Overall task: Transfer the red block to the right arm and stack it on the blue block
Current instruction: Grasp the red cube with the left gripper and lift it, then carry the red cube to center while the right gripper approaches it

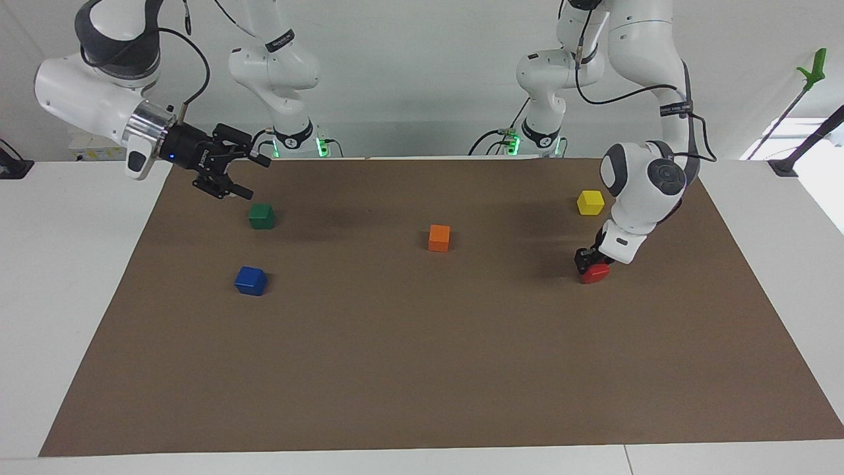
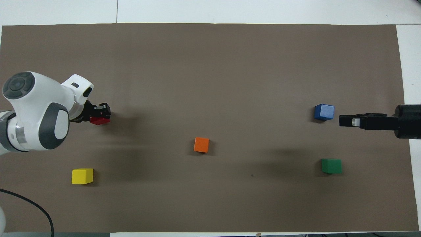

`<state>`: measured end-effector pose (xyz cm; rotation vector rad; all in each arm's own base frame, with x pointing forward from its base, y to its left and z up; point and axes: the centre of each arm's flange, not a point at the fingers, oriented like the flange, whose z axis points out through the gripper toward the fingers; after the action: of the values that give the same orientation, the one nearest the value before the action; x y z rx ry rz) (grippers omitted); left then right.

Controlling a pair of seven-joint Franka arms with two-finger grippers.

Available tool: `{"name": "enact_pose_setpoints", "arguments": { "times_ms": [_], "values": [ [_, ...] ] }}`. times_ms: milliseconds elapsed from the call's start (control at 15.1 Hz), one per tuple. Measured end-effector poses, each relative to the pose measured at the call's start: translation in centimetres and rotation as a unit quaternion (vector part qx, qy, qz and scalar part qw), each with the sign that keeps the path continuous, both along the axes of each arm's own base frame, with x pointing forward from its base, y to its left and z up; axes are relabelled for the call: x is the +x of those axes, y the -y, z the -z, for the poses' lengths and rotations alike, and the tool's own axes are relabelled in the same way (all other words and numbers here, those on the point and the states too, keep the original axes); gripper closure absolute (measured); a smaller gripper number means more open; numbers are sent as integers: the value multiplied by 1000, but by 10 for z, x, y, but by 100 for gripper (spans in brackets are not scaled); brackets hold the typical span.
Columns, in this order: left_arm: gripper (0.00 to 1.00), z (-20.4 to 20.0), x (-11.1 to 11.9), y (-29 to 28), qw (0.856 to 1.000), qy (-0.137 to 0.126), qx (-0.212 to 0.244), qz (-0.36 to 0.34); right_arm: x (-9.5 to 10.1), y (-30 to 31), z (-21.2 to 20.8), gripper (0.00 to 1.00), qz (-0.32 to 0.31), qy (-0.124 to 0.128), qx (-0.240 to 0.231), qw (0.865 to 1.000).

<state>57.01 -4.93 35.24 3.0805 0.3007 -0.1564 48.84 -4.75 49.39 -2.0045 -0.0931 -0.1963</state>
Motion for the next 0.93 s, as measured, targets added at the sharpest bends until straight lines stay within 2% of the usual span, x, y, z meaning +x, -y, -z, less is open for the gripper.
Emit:
{"name": "enact_pose_setpoints", "arguments": {
  "times_ms": [133,332,465,664,797,929],
  "values": [
    [45,-62,7,25,998,-35,-19,-46,1,-13,10,0,-3,-5,71,997],
    [45,-165,-4,83,987,-57,-47,-141,-2,-43,25,0,-14,2,161,987],
    [45,-208,-23,118,963,-85,-86,-240,-11,-66,39,0,-30,0,222,975],
    [45,-244,-55,178,913,-136,-120,-365,-28,-95,53,0,-48,-8,302,952],
    [45,-256,-74,223,887,-169,-139,-408,-37,-112,58,0,-61,0,346,936],
    [45,-268,-86,258,860,-203,-182,-431,-49,-132,72,0,-79,15,387,918]
  ]
}}
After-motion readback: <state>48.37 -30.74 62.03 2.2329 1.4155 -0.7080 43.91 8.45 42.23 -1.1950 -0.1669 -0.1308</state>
